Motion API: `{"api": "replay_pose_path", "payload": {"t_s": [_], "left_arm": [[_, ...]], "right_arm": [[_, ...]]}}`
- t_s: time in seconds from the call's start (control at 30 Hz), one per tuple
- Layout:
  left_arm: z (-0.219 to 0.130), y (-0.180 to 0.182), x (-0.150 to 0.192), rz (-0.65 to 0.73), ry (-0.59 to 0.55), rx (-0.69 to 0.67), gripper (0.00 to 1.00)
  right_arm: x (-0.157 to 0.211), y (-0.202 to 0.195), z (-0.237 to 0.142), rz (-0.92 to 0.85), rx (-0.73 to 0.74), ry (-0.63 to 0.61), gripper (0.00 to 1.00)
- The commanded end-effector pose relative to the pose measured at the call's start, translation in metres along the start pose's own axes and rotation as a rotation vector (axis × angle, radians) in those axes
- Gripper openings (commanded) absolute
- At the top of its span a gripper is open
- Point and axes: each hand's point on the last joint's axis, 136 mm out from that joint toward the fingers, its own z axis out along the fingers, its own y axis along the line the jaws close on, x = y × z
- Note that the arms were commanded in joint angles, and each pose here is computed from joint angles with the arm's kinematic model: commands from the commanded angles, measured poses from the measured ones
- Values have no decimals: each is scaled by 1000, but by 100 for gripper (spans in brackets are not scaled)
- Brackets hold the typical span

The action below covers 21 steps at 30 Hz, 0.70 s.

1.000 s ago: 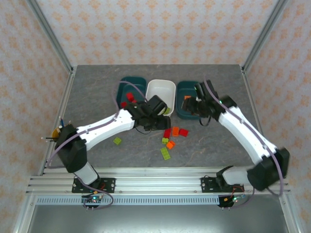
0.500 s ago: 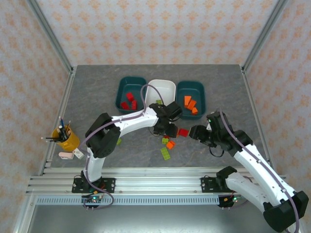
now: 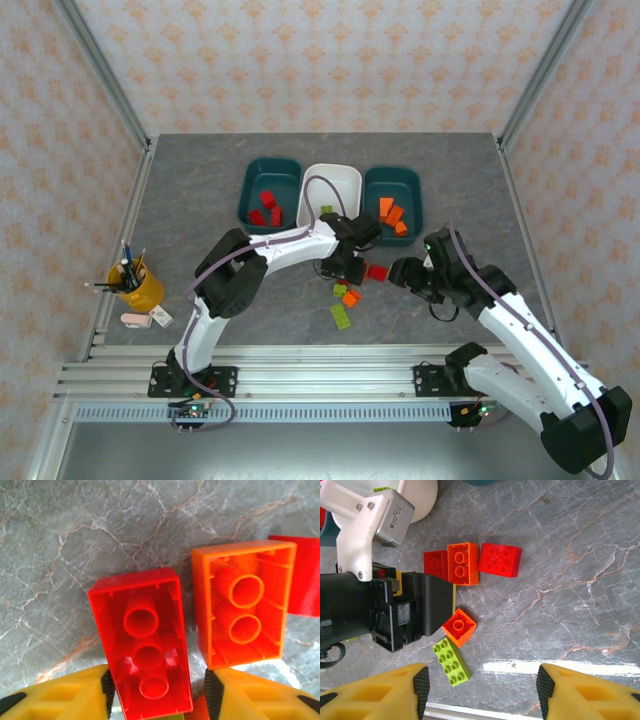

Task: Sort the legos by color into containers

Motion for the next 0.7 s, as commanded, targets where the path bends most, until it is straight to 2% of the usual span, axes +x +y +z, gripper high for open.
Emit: {"api": "replay_pose_path", "payload": {"t_s": [0.0,0.13,0.27,0.37,0.43,0.57,0.67], "left_arm": [[0,12,-3,24,1,-87,48],[-1,16,-5,29,-7,-114,46],[-3,21,-4,32,-15,-135,37],[-3,25,-2,37,-14,-151,35],[-3,28,-1,40,-12,-164,36],[2,28,-2,50,-9,-169,47],[6,26,-6,56,-11,-172,48]], "right_arm": [[-5,6,-2,-3,-13,-15,60],[-6,7,-2,-3,-12,-16,60],[-7,7,-1,-3,-11,-16,60],[-6,7,1,-3,-12,-13,60],[-6,7,1,-2,-10,-10,60],[-6,8,3,-1,-15,-4,60],[-6,9,4,-1,-17,-2,60]]}}
